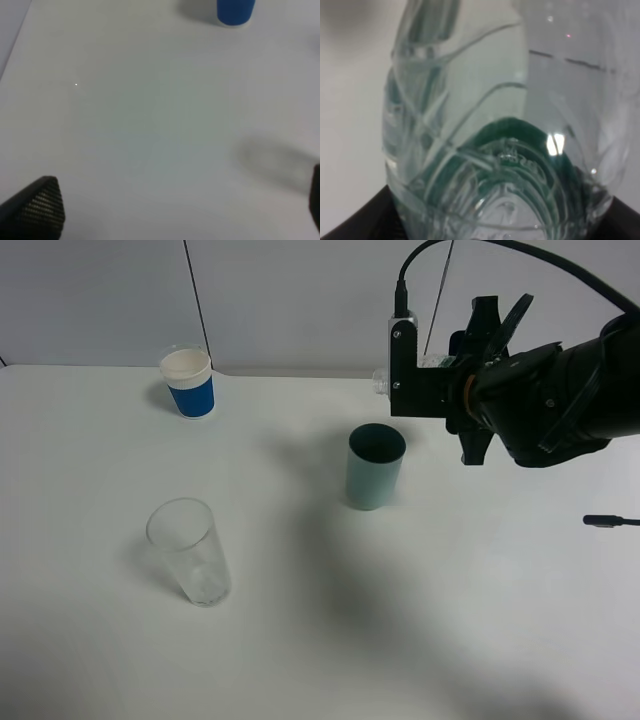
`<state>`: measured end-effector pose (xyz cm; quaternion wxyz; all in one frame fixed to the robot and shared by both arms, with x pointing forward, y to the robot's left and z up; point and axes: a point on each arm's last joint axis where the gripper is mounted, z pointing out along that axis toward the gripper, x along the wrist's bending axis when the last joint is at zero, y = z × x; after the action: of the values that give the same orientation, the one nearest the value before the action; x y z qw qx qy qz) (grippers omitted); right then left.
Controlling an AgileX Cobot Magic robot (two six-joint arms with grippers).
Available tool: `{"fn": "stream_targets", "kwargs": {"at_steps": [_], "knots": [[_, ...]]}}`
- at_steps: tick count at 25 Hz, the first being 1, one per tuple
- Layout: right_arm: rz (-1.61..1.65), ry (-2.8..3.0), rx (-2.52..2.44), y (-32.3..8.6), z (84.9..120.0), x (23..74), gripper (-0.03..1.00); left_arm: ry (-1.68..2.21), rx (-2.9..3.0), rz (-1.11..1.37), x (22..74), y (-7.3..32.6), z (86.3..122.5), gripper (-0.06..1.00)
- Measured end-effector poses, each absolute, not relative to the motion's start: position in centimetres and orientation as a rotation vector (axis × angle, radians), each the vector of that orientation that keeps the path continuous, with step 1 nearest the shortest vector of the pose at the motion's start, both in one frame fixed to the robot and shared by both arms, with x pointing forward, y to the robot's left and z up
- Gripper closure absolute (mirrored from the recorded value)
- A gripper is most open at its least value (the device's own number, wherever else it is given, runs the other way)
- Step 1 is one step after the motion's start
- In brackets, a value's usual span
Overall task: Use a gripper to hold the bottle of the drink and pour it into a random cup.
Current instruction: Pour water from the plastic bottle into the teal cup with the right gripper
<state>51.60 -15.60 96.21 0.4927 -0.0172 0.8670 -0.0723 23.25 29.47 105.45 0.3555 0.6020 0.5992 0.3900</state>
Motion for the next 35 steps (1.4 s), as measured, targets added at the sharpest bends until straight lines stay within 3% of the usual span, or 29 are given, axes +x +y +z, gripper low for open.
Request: {"fn": "stream_targets", "kwargs": {"at_steps": [35], "knots": [[-0.381,2.05,-0.187,-16.42,96.7,51.82,0.39,1.548,1.555,1.007,23.25,29.47,105.45,-0.05]]}}
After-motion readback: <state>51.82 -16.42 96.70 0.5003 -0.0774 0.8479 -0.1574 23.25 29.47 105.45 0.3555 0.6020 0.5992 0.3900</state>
